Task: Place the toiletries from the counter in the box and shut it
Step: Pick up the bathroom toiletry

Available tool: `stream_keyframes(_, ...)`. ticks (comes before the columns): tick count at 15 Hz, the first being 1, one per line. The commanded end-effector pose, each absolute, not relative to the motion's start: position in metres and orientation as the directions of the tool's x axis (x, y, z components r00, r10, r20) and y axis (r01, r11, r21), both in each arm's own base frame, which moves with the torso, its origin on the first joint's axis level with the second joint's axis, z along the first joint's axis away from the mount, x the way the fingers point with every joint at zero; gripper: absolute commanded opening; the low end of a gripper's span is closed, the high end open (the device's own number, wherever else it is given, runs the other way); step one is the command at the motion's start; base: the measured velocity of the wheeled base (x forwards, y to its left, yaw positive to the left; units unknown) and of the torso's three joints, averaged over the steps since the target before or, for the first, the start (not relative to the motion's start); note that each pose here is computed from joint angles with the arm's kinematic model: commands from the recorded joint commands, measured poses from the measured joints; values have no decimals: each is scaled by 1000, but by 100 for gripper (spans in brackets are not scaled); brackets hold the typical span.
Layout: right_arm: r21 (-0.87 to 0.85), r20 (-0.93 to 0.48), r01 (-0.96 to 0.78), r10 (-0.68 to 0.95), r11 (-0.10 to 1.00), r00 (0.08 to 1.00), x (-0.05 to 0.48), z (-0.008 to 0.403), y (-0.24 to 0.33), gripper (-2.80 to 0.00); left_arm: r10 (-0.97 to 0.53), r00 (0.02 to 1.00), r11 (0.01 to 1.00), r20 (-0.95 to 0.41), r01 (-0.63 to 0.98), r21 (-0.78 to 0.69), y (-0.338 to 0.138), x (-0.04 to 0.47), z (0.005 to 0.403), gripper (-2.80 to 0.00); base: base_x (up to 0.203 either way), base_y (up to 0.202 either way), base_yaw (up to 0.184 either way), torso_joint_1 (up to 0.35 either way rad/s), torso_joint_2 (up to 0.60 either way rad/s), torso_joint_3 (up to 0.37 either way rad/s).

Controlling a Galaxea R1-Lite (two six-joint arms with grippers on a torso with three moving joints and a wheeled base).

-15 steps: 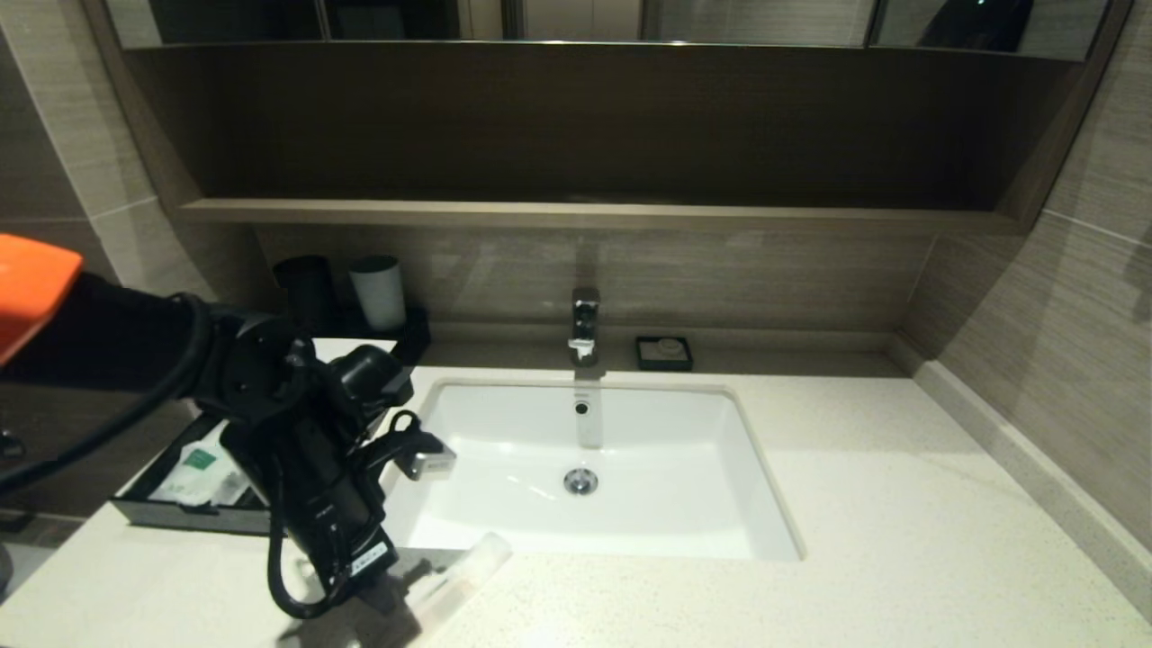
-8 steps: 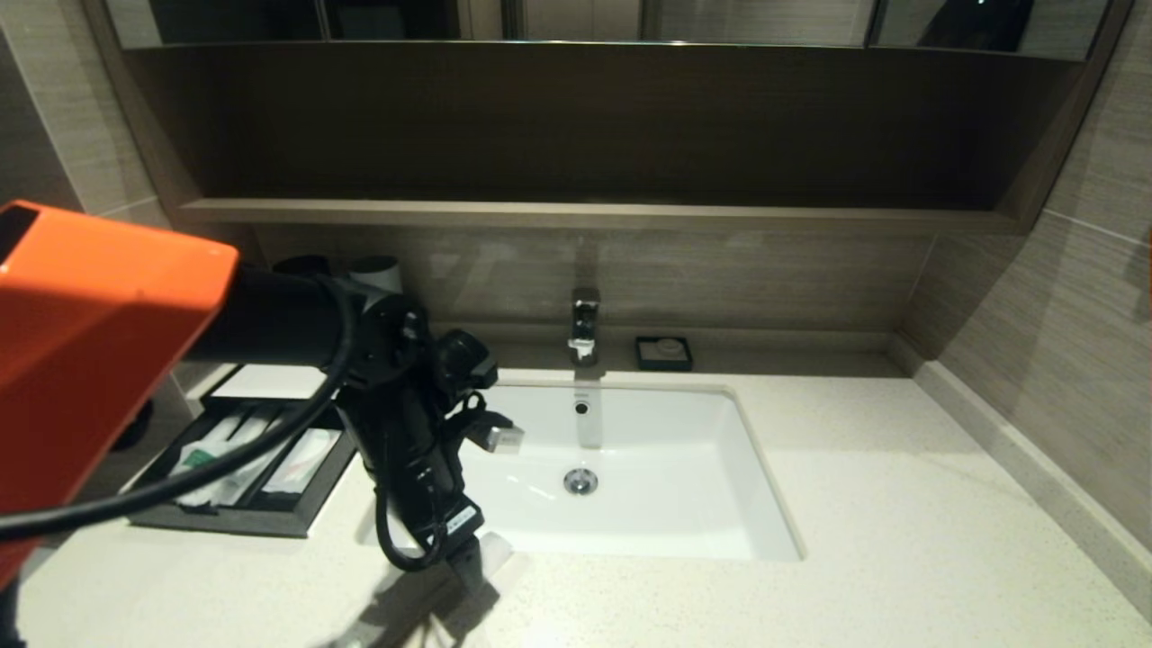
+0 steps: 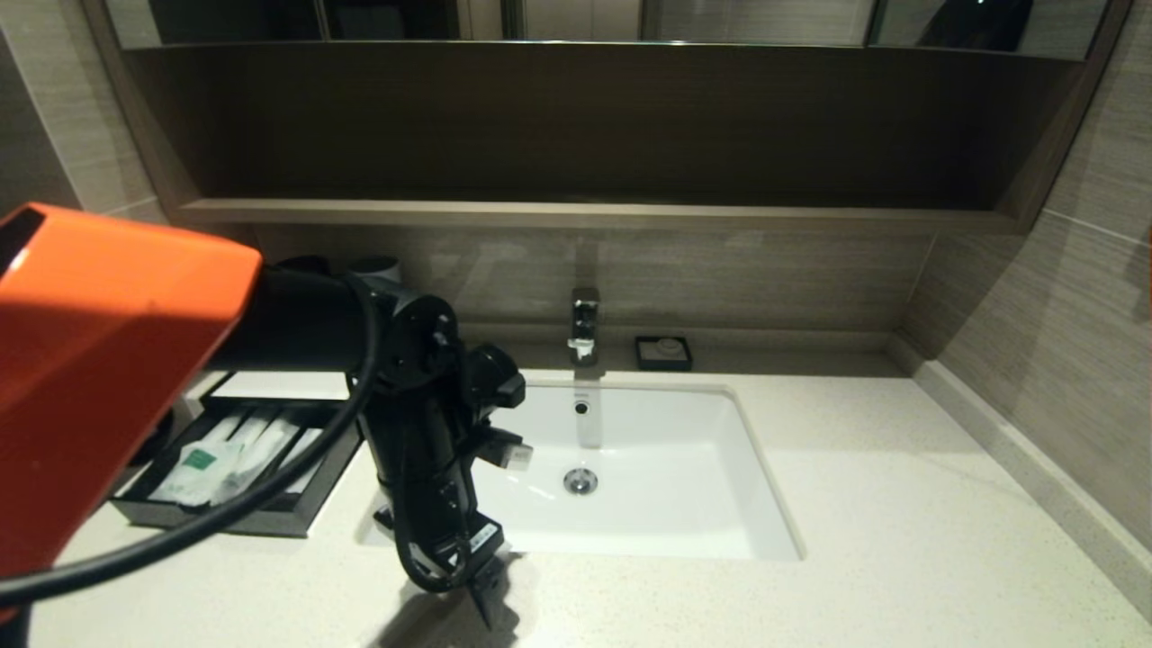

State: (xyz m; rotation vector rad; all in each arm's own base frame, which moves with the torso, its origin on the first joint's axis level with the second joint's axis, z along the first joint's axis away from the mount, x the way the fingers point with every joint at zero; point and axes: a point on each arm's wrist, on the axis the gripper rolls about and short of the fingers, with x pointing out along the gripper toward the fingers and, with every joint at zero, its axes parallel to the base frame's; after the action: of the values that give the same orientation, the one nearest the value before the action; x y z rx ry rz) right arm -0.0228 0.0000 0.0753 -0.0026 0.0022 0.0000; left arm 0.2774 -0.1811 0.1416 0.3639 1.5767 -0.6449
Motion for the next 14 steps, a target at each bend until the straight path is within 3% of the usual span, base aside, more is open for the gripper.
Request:
stream_keyframes(1, -3, -3, 1, -1, 1000, 1000, -23, 75, 0, -280, -165, -84, 784, -983, 593, -182, -176, 264, 165, 0, 0, 0, 0, 0, 0, 0)
stream_keyframes(7, -3, -1, 0, 0, 1000, 1000, -23, 75, 0, -280, -100, -122, 796, -987, 585, -154, -131, 195, 191, 0, 0, 0, 0, 0, 0, 0)
stream_keyframes(10, -3, -2, 0, 0, 1000, 1000, -23, 75, 0, -280, -82, -67, 800, -994, 591, -106, -112, 170, 179, 0, 0, 0, 0, 0, 0, 0)
stream_keyframes(12, -3, -2, 0, 0, 1000, 1000, -23, 75, 0, -280, -103, 30, 794, -994, 605, -64, -102, 158, 177, 0, 0, 0, 0, 0, 0, 0)
stream_keyframes(14, -3, -2, 0, 0, 1000, 1000, -23, 75, 0, -280, -108, 49, 746, -993, 665, -48, -93, 145, 177, 0, 0, 0, 0, 0, 0, 0)
